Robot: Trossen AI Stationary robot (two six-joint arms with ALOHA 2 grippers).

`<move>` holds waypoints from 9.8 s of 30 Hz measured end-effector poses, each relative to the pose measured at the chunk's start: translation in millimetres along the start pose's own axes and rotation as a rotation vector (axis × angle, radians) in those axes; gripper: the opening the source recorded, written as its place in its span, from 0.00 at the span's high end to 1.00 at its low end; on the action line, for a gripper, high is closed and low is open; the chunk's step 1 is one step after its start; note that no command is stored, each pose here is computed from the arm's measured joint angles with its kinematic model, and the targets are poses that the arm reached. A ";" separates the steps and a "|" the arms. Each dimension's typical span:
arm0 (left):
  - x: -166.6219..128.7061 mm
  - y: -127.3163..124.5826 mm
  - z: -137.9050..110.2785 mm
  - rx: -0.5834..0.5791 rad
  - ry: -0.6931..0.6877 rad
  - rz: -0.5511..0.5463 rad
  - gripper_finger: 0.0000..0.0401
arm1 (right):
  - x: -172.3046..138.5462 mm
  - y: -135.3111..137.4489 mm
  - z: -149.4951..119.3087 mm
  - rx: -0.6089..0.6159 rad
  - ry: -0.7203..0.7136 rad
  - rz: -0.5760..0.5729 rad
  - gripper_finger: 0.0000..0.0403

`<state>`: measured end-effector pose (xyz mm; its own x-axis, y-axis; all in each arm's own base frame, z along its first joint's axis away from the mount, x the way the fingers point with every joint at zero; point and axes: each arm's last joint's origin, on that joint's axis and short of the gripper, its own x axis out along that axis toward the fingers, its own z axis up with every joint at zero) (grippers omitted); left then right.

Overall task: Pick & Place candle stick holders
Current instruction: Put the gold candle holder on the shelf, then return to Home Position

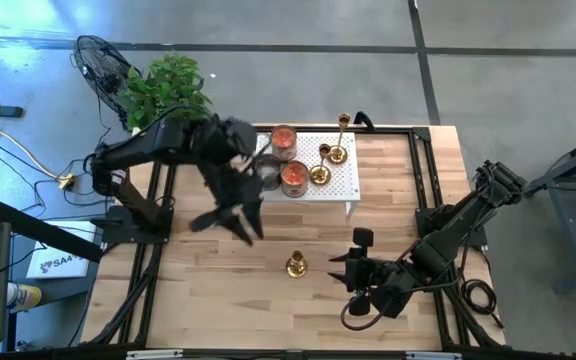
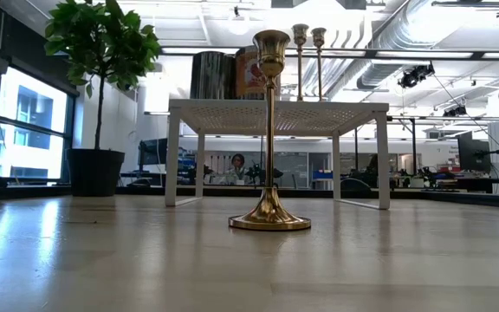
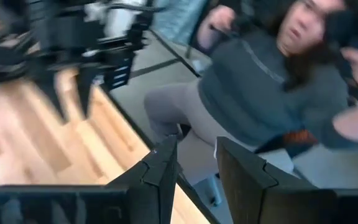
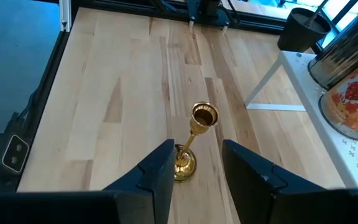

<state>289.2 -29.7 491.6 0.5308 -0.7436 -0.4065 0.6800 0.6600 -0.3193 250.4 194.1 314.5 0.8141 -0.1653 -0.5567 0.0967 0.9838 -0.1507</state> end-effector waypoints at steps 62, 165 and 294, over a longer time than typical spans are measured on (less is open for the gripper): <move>160.0 -118.8 -76.0 0.050 0.120 0.880 0.72 | 125.9 20.4 -44.9 0.201 0.240 -0.112 0.39; 184.5 -158.6 -89.7 -0.332 -0.117 0.834 0.72 | -45.5 -193.5 15.2 0.399 0.008 -0.610 0.94; 170.8 -4.6 -105.5 0.190 0.666 1.282 0.99 | -26.0 -161.1 -103.3 0.409 0.165 0.000 0.97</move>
<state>323.3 -148.5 333.2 0.5204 0.5539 -0.6499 0.0130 0.7558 0.6547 154.5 32.8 268.8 0.7150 -0.1417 -0.6847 0.3426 0.9246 0.1664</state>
